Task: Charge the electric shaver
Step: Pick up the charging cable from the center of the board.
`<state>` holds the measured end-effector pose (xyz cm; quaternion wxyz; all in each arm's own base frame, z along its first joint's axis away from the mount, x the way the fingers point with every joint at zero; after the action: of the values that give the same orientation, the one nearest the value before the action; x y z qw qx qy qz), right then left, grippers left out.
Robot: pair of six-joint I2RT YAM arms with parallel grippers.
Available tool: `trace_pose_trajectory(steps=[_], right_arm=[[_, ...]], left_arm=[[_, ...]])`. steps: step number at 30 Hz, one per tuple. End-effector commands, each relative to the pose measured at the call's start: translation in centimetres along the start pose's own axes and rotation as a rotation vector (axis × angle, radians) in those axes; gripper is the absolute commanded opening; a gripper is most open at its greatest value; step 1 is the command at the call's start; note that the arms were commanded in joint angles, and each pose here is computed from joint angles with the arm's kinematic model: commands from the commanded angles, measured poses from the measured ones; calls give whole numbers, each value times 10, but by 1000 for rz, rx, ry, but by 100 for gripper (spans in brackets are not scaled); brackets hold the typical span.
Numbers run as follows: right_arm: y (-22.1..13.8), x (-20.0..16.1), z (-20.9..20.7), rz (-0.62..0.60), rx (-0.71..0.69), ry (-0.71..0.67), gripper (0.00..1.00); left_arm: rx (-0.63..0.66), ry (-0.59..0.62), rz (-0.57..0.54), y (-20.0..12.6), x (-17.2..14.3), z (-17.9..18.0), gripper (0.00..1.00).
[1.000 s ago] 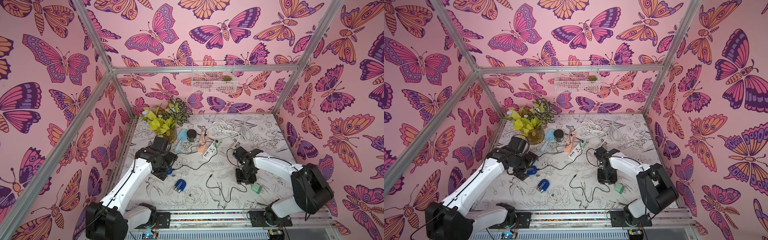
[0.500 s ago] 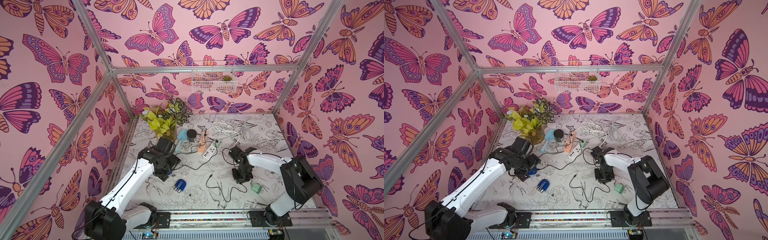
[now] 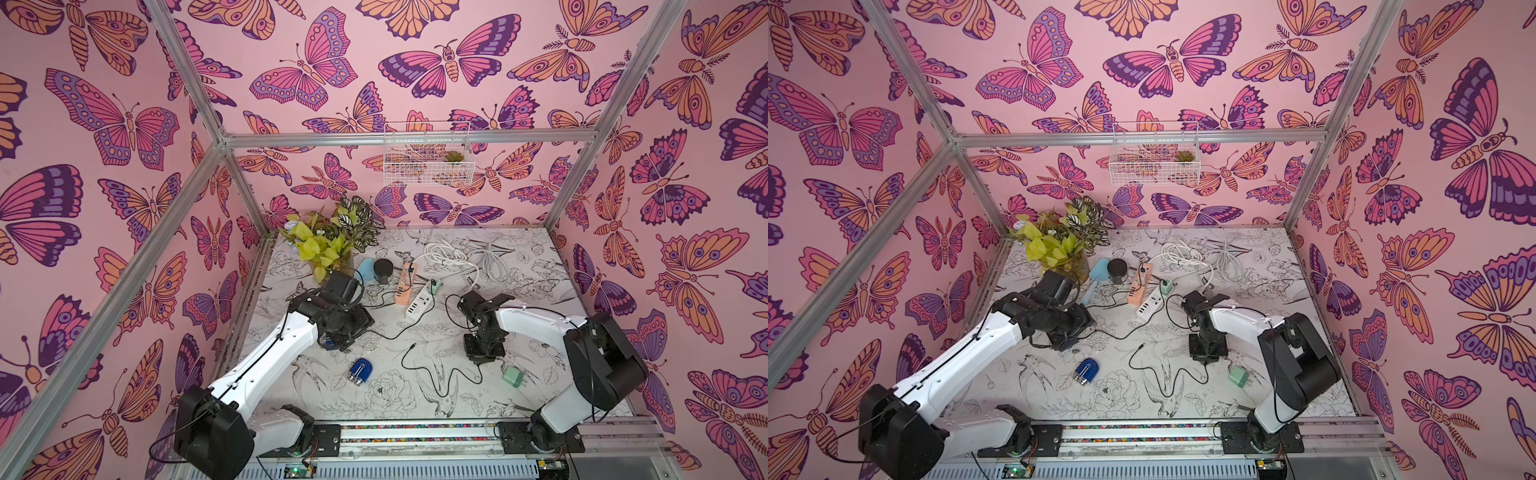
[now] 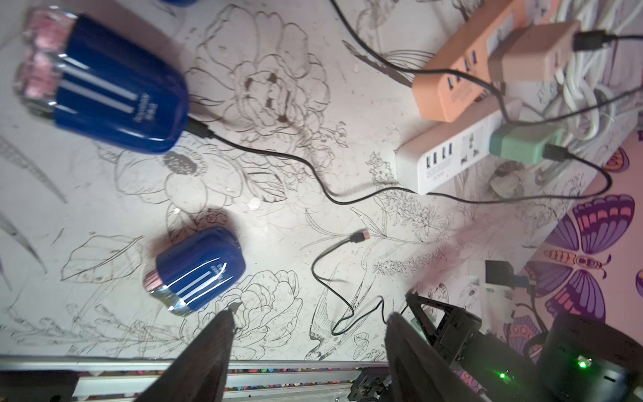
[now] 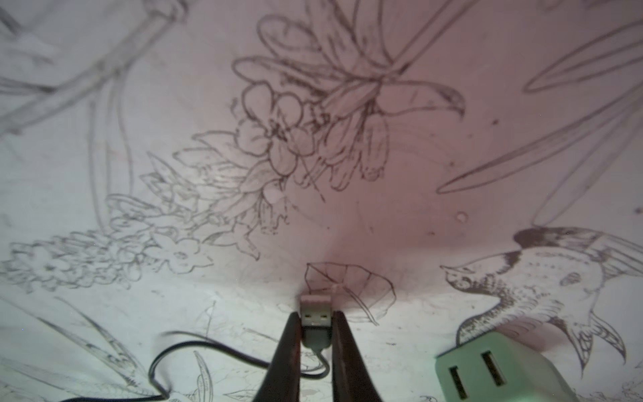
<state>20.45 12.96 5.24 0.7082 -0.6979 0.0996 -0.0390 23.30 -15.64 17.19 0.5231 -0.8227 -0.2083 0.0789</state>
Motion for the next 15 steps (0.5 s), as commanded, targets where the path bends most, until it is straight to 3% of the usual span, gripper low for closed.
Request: trace_pose_trajectory(steps=[1, 9, 12, 15], right_arm=[[-33, 14, 10, -70, 89, 82, 6], [-80, 34, 9, -53, 323, 294, 5], [-98, 40, 11, -38, 405, 361, 5], [-111, 44, 14, -10, 458, 402, 4]], left_arm=[[-103, 188, -4, 9, 2, -35, 66], [-317, 634, -42, 33, -30, -109, 54], [-405, 815, -116, 38, -51, -135, 54], [-449, 999, -206, 42, -73, -153, 63]])
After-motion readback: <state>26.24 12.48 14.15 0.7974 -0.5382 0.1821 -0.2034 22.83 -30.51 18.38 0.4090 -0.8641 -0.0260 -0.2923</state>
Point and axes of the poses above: each gripper's point midway between its finger pads, its own y axis out along the fingers, its own z axis along the line the jaws close on, x = y × z, the point moved 3 cm from there along -y, back along the fingers, and after that the axes turned 8 degrees about y, right-handed, at the moved point
